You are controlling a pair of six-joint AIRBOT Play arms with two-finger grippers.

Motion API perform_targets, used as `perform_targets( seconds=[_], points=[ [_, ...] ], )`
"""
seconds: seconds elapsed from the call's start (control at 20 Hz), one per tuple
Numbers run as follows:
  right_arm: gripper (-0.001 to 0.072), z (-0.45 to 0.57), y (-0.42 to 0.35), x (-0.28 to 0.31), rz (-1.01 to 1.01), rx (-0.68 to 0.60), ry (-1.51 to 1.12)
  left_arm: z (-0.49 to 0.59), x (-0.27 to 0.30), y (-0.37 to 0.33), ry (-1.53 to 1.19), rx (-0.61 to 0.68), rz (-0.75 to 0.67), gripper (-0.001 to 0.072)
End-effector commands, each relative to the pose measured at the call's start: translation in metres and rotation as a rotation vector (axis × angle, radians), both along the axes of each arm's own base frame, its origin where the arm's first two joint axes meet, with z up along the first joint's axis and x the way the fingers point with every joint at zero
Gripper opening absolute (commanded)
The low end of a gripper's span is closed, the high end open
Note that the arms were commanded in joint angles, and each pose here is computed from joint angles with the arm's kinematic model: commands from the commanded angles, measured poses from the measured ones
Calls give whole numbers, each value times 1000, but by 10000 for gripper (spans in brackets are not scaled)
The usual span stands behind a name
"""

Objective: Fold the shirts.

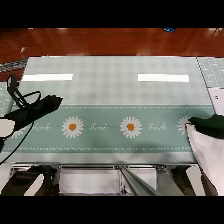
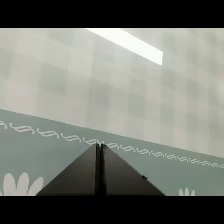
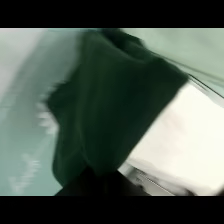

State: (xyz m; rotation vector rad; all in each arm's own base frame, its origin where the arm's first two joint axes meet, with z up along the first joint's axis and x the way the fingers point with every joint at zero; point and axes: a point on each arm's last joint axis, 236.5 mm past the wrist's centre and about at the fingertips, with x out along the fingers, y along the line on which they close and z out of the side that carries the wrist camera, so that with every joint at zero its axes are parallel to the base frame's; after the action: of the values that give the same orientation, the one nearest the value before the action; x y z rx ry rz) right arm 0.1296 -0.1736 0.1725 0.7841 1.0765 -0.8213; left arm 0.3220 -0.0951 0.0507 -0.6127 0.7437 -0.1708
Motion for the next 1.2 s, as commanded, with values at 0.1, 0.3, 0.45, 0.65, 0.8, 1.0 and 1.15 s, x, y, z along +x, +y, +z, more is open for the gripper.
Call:
perform_targets(
  seconds=[0.1, 0.3, 0.45, 0.65, 0.8, 1.0, 1.15],
  points=[
    [19, -85, 29, -114, -227, 99, 392, -15, 5, 0, 35, 6, 5, 18],
    [145, -129, 50, -149, -237, 215, 574, -31, 7, 0, 79, 17, 0, 18],
    [416, -134, 36, -143, -231, 161, 543, -43, 11, 2, 90, 51, -16, 18],
    [402, -100, -4, -108, -209, 37, 397, -8, 46, 12, -29, 86, 10, 18],
    [21, -56, -27, -1, -88, 78, 16, 67, 80, 9, -206, 146, -36, 18],
    [18, 36, 21, 195, 331, 128, -541, 182, 109, -11, -395, 174, -113, 17],
    [18, 16, 129, 279, 683, 74, -475, 186, 125, -58, -275, 208, -293, 16]
  ],
)
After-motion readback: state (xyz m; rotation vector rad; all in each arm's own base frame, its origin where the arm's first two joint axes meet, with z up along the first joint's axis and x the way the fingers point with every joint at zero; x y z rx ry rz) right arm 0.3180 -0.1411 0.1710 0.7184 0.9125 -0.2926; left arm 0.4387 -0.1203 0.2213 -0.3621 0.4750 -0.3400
